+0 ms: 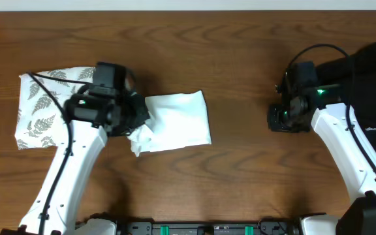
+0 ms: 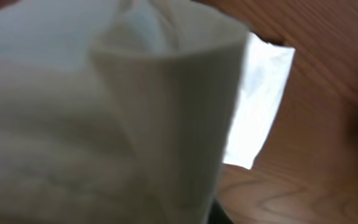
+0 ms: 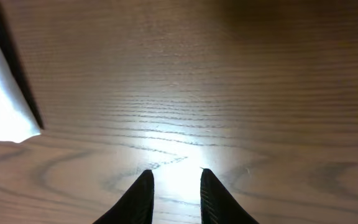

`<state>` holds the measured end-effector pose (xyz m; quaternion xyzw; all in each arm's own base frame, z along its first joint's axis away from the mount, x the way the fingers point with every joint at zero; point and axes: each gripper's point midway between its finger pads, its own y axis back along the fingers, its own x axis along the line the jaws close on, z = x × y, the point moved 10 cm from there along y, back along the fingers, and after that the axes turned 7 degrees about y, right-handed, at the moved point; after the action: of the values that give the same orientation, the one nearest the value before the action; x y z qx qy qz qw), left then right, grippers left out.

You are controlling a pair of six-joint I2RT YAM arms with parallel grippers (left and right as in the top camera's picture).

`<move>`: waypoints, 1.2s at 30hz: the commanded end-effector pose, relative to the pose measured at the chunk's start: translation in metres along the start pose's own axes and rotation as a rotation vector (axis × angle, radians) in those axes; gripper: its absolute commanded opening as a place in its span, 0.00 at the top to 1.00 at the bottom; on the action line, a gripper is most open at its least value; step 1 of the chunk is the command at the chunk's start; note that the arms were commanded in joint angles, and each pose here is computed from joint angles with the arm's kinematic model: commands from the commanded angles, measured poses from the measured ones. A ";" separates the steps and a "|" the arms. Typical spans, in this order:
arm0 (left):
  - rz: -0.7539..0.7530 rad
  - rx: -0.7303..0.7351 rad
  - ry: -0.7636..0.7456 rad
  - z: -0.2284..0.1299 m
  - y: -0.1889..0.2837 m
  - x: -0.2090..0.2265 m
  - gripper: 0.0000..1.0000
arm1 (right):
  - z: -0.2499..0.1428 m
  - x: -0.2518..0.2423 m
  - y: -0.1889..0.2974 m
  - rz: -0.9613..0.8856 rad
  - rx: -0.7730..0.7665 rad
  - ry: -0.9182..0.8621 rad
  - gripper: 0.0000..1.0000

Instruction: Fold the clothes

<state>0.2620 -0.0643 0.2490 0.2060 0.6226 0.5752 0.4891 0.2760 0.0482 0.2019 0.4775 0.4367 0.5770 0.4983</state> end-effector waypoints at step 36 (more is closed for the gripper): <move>-0.220 0.076 -0.302 -0.059 -0.071 -0.111 0.41 | 0.001 0.003 -0.001 0.049 0.006 0.008 0.76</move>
<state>0.2815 -0.1936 0.2098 0.2357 0.5945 0.4825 0.5984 0.2756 0.0513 0.2023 0.4880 0.4273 0.5870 0.4845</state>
